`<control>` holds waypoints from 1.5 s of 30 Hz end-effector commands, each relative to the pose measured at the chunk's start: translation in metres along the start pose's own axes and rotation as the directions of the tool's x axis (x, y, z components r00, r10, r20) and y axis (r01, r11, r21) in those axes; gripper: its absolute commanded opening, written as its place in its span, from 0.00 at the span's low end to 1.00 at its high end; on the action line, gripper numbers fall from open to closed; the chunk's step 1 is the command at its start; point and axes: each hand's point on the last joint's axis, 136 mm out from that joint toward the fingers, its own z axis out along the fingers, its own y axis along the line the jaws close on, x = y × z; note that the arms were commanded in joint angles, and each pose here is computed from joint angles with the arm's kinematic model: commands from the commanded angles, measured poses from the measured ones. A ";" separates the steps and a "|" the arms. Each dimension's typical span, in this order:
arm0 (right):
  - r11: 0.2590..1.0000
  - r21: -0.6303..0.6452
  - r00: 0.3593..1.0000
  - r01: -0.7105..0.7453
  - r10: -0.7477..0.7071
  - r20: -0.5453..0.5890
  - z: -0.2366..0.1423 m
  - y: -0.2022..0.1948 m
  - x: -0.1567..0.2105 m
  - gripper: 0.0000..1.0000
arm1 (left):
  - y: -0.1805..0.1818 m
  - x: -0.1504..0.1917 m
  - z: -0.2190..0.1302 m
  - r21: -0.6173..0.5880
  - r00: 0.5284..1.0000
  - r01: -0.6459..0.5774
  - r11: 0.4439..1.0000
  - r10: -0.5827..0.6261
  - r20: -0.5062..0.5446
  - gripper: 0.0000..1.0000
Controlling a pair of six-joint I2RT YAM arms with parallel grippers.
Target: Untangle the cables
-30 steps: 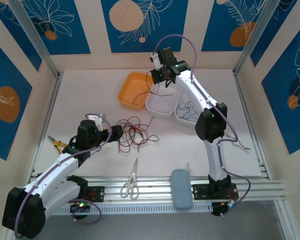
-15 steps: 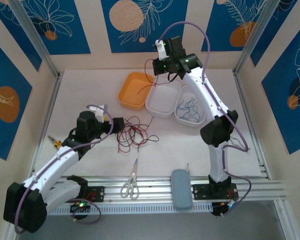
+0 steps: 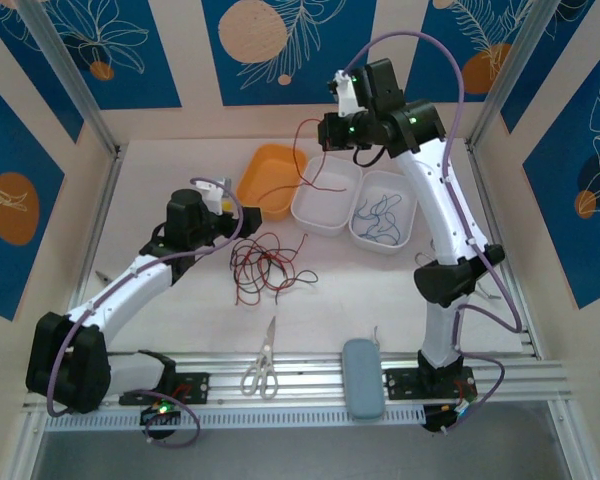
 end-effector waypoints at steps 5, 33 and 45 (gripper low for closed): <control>0.972 0.227 0.998 -0.063 0.069 -0.015 -0.035 -0.047 0.021 0.00 | -0.013 -0.013 -0.004 0.044 0.999 -0.035 0.998 0.033 0.038 0.92; 0.913 0.276 0.951 0.299 -0.260 -0.169 0.147 -0.057 0.017 0.00 | 0.003 0.013 -0.001 -0.017 0.999 -0.032 0.999 0.032 -0.014 0.93; 0.978 0.149 0.968 0.149 -0.114 -0.222 0.189 -0.053 0.047 0.00 | 0.006 0.018 0.001 -0.020 0.999 -0.025 1.000 0.024 -0.026 0.92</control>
